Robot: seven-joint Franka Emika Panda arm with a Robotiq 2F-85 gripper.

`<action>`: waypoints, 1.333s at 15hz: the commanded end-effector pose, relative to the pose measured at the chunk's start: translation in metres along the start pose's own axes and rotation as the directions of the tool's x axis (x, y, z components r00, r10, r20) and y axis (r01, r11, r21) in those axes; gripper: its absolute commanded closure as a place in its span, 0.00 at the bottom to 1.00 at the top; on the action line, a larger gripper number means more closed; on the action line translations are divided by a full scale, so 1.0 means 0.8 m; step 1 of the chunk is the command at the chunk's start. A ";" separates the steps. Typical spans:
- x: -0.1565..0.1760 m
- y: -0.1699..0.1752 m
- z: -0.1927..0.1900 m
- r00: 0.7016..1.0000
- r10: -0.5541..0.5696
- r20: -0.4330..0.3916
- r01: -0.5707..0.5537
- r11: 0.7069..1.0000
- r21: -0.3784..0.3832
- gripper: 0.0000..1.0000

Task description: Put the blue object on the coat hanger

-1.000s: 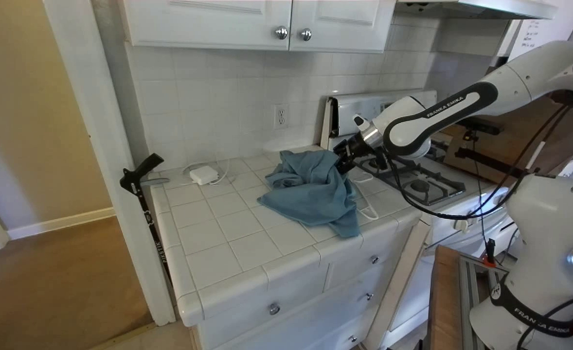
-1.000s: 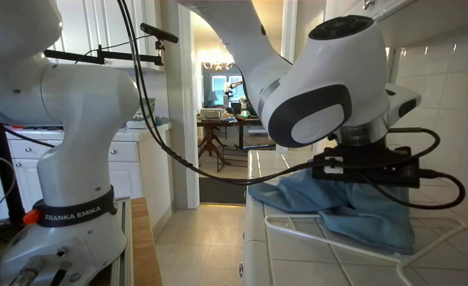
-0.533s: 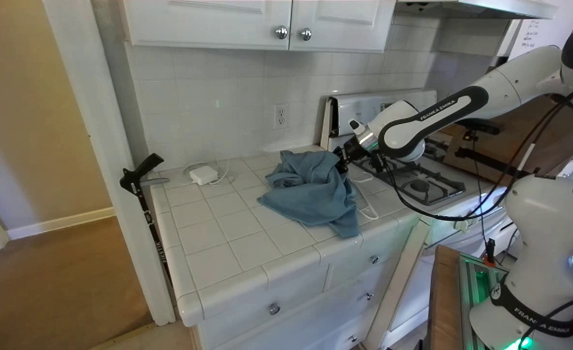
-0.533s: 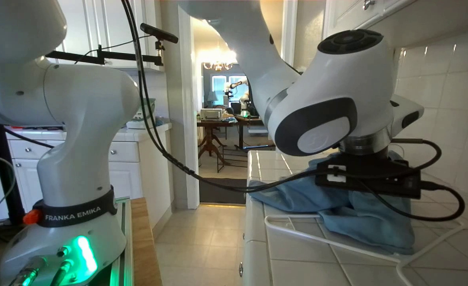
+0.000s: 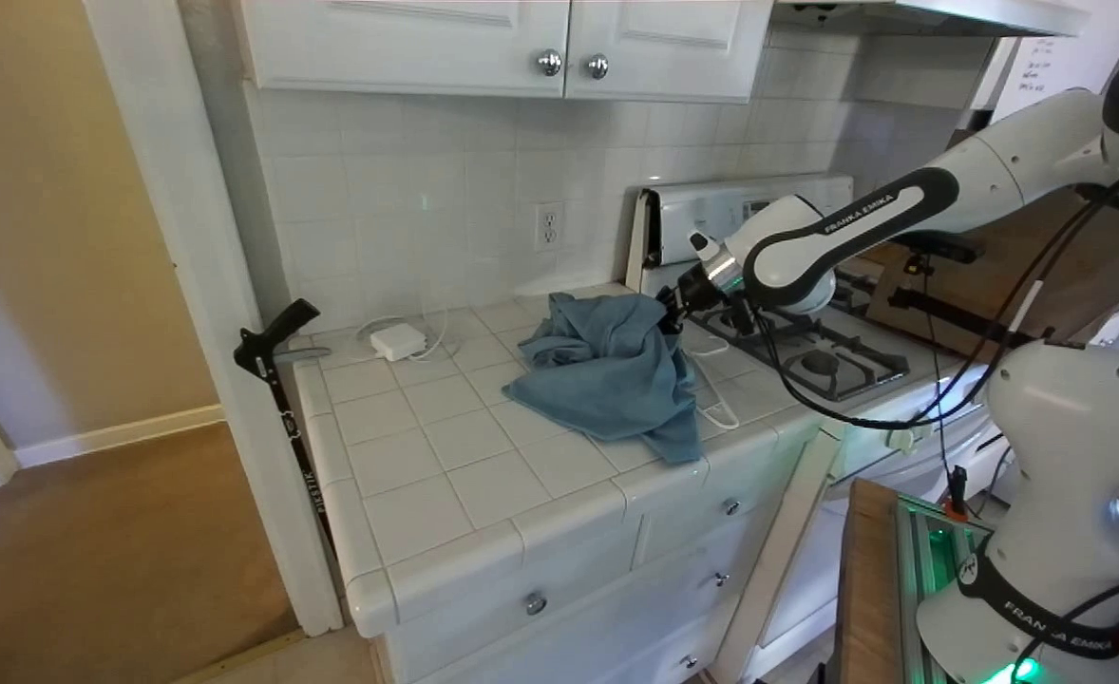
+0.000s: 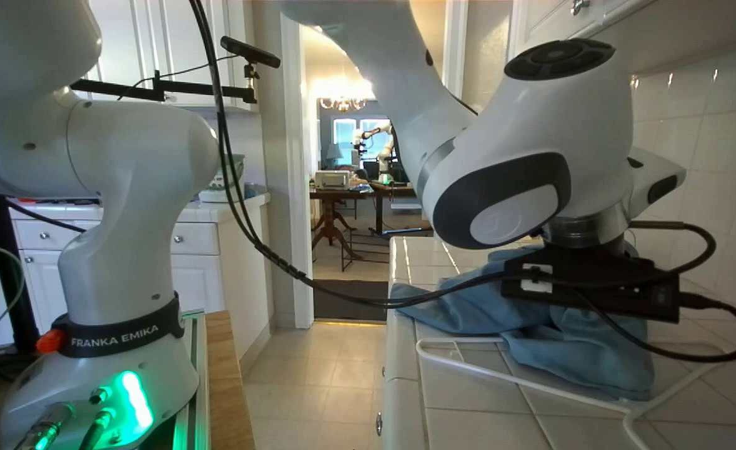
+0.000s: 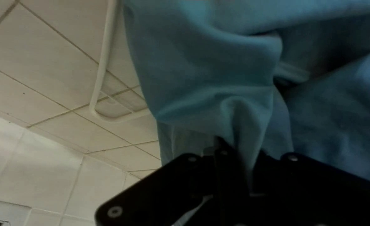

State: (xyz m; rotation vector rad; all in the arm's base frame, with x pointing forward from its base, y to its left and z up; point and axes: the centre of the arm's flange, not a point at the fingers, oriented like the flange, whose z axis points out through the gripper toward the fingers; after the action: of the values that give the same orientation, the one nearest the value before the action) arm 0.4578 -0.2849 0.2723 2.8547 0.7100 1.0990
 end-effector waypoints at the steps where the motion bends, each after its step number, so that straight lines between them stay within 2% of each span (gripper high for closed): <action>1: -0.012 0.006 -0.016 1.000 0.014 -0.002 -0.014 1.000 -0.017 0.99; 7: -0.037 0.011 -0.026 0.999 0.052 0.014 -0.052 0.998 -0.037 0.99; 20: -0.104 -0.026 0.003 0.985 0.144 0.094 -0.147 0.989 0.021 0.99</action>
State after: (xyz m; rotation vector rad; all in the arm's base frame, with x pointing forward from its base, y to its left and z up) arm 0.4024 -0.3057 0.2257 2.9758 0.5589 0.9982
